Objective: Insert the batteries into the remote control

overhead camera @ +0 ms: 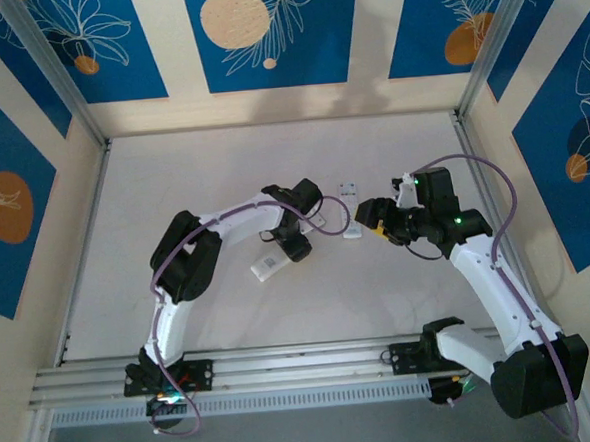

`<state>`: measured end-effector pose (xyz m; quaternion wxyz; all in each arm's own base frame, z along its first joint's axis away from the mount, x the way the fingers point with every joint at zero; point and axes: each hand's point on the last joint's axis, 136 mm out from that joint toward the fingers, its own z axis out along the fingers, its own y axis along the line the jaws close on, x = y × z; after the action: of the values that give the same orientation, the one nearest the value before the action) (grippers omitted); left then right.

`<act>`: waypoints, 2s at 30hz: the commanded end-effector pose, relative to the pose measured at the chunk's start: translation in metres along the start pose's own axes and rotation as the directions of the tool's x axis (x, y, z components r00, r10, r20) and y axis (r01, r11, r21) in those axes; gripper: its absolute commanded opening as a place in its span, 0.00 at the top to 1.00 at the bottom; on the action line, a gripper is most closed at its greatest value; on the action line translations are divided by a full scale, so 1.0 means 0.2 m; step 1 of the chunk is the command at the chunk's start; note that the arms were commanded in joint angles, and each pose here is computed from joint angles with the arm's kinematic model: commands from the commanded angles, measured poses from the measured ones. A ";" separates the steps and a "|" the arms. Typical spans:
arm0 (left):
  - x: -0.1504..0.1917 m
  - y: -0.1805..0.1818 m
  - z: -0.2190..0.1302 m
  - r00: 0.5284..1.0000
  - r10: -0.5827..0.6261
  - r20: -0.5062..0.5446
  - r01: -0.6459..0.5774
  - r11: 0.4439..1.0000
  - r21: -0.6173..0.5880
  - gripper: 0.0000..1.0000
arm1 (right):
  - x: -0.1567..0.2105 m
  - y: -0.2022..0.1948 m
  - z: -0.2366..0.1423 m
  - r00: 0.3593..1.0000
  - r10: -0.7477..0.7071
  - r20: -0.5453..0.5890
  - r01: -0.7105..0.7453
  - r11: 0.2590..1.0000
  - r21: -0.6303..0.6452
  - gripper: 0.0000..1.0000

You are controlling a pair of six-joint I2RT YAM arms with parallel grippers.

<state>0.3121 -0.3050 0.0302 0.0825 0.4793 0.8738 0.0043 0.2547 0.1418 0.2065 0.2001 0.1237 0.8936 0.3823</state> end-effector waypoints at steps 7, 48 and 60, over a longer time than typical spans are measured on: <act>0.09 0.03 0.05 0.998 -0.007 -0.060 0.005 0.999 -0.042 0.35 | 0.03 0.02 0.01 1.000 0.007 -0.028 -0.008 1.000 -0.021 0.35; 0.52 0.07 -0.39 0.233 -0.953 0.195 0.750 0.304 0.587 0.31 | 0.23 0.04 0.98 0.794 -0.330 -0.510 0.394 0.919 0.020 0.47; 0.57 0.07 -0.18 0.215 -0.965 0.151 0.815 0.262 0.517 0.45 | 0.28 -0.02 1.13 0.773 -0.302 -0.557 0.372 0.928 0.014 0.56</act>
<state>0.2552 -0.2020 0.0568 0.1813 -0.1182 0.9281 -0.3030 0.3059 0.2948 0.0444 -0.0013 -0.1278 0.9492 0.2877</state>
